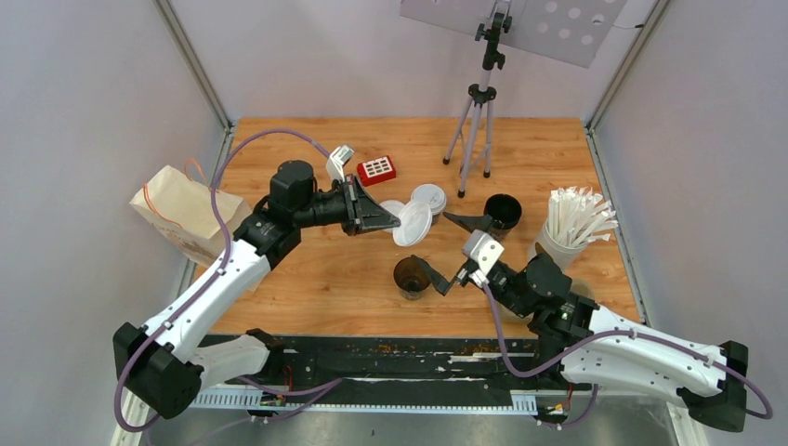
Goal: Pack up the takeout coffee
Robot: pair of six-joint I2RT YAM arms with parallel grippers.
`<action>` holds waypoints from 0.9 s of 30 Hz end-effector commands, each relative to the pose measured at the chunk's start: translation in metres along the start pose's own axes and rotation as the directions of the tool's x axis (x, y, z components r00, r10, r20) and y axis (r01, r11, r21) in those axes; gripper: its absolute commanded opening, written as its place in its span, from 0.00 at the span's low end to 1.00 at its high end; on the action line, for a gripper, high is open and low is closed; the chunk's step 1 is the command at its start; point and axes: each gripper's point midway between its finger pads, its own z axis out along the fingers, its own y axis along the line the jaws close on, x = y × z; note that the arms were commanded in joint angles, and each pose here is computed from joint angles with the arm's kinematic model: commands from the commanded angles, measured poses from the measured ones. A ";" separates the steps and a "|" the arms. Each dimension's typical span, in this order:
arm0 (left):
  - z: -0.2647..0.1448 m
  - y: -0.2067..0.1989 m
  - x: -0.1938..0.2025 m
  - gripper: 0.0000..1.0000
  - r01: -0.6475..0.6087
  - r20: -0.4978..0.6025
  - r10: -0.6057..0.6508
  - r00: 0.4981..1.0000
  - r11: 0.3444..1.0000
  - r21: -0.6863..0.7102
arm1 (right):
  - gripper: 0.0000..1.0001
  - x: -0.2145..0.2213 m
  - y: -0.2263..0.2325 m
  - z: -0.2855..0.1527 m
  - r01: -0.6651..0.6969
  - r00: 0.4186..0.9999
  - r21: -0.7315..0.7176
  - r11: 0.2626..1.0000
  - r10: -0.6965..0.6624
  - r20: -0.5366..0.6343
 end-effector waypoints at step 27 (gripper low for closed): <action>-0.020 -0.032 0.025 0.01 0.118 -0.014 -0.118 0.993 0.961 0.250 | 0.96 -0.061 0.012 0.015 0.322 0.920 -0.090 0.943 -0.289 0.264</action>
